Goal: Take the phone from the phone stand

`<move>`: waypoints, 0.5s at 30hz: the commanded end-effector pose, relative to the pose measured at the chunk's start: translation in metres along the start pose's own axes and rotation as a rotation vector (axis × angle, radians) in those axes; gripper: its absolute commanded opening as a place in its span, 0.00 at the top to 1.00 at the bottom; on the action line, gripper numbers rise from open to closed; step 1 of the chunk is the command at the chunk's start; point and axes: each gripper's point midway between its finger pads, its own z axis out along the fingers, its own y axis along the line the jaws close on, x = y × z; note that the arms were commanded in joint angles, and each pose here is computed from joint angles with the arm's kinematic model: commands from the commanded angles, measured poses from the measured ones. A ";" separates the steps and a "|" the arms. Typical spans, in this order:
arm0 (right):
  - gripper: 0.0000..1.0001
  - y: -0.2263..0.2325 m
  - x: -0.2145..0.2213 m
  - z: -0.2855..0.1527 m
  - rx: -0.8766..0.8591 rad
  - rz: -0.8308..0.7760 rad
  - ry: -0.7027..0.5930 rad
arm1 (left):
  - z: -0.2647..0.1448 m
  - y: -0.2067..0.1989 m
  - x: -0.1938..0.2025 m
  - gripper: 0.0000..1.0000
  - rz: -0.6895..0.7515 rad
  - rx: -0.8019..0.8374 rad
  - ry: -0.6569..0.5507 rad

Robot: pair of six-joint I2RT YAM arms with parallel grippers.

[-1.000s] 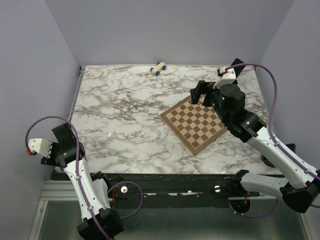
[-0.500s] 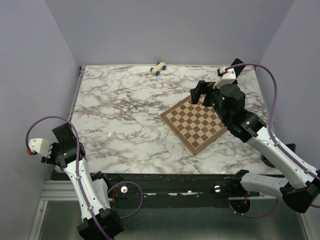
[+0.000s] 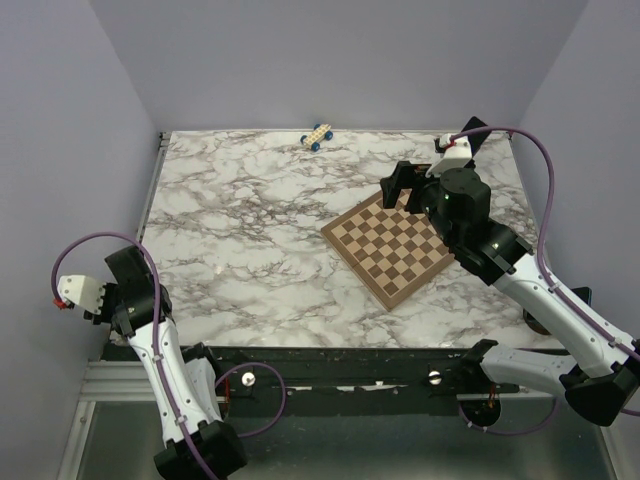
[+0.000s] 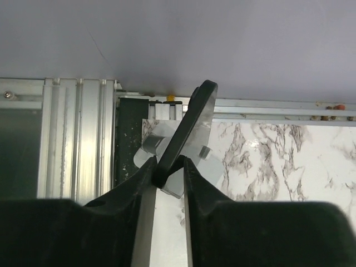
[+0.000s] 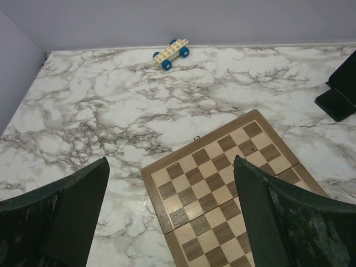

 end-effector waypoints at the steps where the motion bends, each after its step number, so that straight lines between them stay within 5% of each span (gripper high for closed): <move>1: 0.00 0.006 -0.001 -0.001 -0.027 -0.004 -0.007 | 0.000 0.002 0.004 0.75 0.031 -0.002 0.009; 15: 0.00 0.007 -0.001 -0.001 -0.034 -0.005 -0.005 | -0.003 -0.004 0.001 0.97 0.045 0.039 -0.006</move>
